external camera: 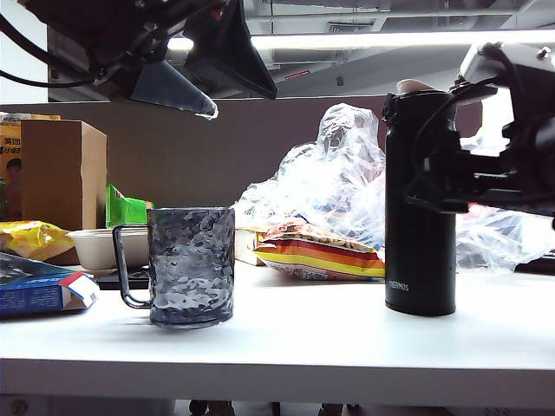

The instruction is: Pick up the black thermos, pour some water into the cup, then place the black thermos back on the table.

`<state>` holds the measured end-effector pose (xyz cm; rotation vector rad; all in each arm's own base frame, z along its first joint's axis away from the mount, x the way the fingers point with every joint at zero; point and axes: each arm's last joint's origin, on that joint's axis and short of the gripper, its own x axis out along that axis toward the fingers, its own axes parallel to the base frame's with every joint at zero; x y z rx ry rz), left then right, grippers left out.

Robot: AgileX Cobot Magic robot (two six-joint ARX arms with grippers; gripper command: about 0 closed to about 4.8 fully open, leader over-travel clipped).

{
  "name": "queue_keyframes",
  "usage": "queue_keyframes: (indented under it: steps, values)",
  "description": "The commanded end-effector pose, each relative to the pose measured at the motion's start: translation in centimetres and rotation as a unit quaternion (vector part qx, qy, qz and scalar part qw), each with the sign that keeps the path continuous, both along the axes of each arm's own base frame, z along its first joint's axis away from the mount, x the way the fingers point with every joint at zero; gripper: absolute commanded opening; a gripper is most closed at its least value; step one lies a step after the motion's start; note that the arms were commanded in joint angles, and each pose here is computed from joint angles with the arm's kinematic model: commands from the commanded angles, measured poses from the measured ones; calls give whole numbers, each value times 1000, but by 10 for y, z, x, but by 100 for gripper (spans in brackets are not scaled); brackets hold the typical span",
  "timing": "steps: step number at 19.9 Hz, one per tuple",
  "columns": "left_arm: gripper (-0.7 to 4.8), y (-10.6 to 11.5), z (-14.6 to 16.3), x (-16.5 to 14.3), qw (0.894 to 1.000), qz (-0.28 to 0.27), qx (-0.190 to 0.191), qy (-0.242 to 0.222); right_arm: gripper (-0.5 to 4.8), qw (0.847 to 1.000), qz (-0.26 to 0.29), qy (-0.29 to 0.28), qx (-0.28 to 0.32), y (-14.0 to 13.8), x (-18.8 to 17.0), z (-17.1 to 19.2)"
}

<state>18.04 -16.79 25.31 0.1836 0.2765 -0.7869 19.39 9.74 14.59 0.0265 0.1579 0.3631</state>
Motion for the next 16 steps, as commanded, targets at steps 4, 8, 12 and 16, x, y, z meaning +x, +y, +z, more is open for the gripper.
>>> queue_keyframes:
  steps: [4, 8, 12, 16]
  values:
    - [479, 0, 2, 0, 1000, -1, -3, -6, 479, 1000, -2, -14, 9, 10, 18, -4]
    - [479, 0, 2, 0, 1000, -1, -3, -6, 479, 1000, -1, -12, 8, 15, 29, -5]
    - [479, 0, 0, 1, 1000, 10, 4, -4, 479, 1000, -1, -14, 9, 19, 37, -4]
    - [479, 0, -4, 2, 1000, 11, 14, 6, 479, 1000, -5, -13, 8, 19, 37, -4]
